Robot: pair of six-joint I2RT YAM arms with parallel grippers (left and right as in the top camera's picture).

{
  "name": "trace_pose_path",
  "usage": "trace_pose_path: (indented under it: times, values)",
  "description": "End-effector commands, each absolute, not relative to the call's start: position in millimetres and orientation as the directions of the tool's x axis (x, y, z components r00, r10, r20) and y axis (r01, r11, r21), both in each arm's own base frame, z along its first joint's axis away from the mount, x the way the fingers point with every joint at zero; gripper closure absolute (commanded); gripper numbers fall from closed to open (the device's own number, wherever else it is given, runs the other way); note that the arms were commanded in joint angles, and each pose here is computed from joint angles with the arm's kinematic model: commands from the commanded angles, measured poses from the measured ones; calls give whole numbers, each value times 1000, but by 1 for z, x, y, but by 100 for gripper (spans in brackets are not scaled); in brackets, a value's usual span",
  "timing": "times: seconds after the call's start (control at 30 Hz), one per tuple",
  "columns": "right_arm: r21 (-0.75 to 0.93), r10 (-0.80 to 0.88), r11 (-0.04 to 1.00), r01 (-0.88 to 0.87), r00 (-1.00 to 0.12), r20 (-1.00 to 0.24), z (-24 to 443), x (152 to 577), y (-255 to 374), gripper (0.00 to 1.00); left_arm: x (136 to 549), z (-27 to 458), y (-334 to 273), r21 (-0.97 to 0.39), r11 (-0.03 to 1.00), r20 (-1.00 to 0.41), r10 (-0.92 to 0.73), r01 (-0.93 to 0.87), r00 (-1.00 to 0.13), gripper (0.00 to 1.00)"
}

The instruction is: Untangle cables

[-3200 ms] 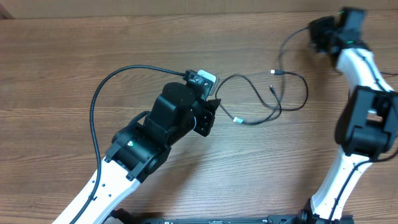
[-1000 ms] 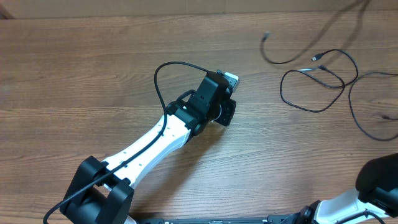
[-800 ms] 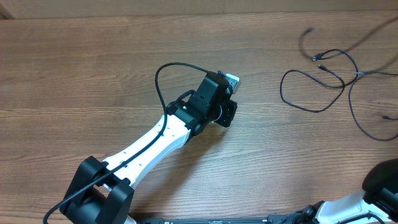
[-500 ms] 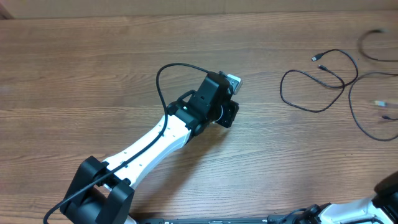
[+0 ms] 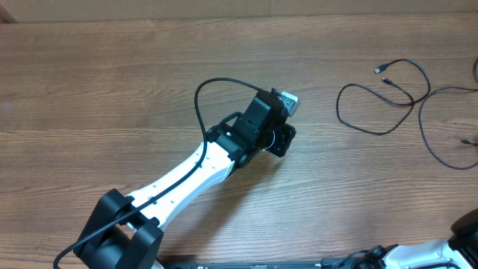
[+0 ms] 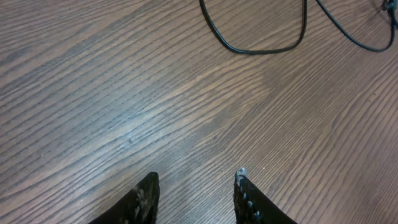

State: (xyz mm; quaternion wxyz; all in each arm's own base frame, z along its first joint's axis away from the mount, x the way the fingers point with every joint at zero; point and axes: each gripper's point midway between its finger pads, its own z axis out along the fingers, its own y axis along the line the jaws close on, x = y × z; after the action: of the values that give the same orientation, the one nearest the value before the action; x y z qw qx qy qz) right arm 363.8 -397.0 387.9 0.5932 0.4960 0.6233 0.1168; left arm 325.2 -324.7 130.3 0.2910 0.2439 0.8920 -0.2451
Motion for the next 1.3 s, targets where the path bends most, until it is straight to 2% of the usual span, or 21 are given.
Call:
trace_pose_path:
  times: [0.0, 0.13, 0.33, 0.43, 0.63, 0.8, 1.0, 1.1, 1.27]
  values:
    - [706, 741, 599, 378, 73, -668, 401, 394, -358, 0, 323, 137, -328, -309, 752, -644, 284, 582, -710, 61]
    - [672, 727, 661, 335, -66, -683, 387, 423, -313, 0, 327, 138, -324, -286, 770, -655, 277, 570, -703, 61]
    - [554, 648, 760, 340, -338, -682, 340, 457, -228, 0, 330, 156, -320, -262, 775, -694, 262, 575, -670, 61]
    - [473, 602, 798, 374, -446, -662, 314, 466, -189, 0, 332, 171, -316, -245, 782, -722, 248, 574, -646, 60]
    - [403, 512, 855, 325, -645, -567, 256, 477, -108, 0, 331, 203, -291, -186, 831, -762, 214, 524, -611, 59]
    - [371, 475, 871, 323, -748, -464, 194, 478, -71, 0, 321, 223, -271, -150, 854, -775, 211, 499, -595, 58]
    - [330, 467, 870, 367, -827, -312, 118, 467, -55, 22, 309, 237, -257, -127, 852, -781, 230, 508, -581, 57]
    - [297, 472, 869, 395, -842, -262, 90, 462, -59, 16, 308, 243, -252, -117, 860, -791, 222, 497, -571, 57]
    - [184, 495, 868, 460, -830, -258, 68, 458, -82, 15, 307, 248, -251, -119, 858, -798, 217, 500, -562, 57]
